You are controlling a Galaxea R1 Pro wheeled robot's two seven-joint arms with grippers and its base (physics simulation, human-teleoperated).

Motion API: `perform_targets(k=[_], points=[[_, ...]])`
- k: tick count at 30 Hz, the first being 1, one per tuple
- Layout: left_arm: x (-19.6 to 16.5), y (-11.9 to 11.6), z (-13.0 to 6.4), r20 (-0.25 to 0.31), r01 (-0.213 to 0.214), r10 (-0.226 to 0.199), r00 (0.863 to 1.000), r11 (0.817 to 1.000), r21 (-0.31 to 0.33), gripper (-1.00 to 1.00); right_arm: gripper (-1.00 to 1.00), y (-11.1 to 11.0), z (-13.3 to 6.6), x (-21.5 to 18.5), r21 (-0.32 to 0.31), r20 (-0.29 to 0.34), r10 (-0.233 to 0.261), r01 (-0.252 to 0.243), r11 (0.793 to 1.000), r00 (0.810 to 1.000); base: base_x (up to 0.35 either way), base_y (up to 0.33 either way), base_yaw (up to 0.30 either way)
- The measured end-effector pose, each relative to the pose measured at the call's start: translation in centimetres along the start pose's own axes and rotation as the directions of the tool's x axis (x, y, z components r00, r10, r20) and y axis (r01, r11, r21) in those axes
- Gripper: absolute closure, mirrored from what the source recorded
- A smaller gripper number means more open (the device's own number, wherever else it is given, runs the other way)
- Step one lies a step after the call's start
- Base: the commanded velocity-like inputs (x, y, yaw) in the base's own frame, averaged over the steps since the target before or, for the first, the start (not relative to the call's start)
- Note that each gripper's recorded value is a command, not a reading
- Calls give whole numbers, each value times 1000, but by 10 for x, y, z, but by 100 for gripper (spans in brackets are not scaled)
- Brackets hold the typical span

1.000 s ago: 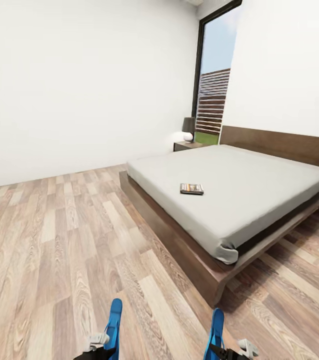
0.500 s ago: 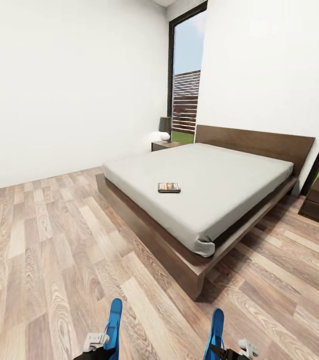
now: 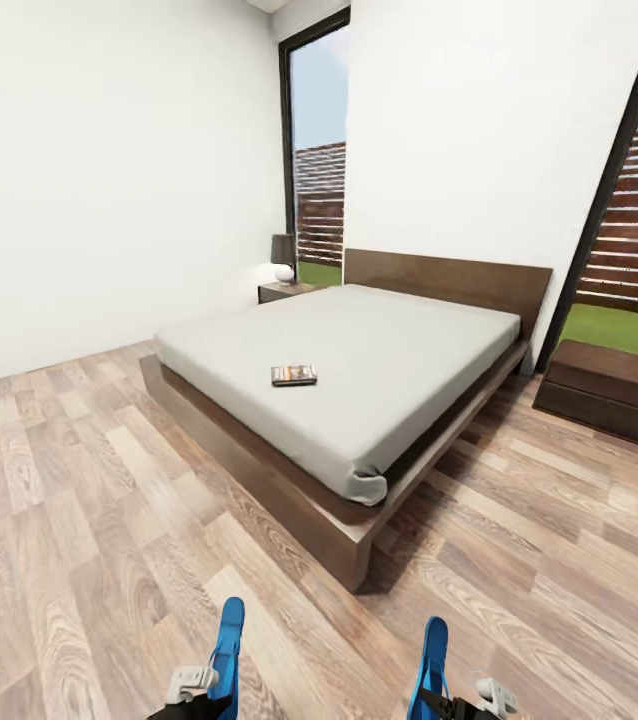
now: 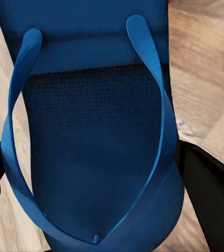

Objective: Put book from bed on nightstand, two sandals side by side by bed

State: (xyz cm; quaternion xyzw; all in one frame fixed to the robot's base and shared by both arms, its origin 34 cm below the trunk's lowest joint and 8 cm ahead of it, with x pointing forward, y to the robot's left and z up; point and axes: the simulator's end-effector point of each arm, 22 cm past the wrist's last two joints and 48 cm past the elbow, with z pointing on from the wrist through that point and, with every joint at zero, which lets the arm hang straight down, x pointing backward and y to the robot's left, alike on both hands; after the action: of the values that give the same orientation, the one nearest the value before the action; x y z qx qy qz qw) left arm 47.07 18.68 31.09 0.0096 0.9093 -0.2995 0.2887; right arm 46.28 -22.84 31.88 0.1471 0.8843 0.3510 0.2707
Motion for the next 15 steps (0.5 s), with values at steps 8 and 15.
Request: perform_targets(k=[8, 15], points=[[0, 0, 0, 0, 0, 0, 1000, 1000, 0, 100, 100, 0, 0, 0, 1, 0, 0, 0, 1000, 1000, 0, 0, -300], [0, 0, 0, 0, 0, 0, 1000, 1000, 0, 100, 100, 0, 0, 0, 0, 0, 0, 0, 1000, 1000, 0, 0, -300]])
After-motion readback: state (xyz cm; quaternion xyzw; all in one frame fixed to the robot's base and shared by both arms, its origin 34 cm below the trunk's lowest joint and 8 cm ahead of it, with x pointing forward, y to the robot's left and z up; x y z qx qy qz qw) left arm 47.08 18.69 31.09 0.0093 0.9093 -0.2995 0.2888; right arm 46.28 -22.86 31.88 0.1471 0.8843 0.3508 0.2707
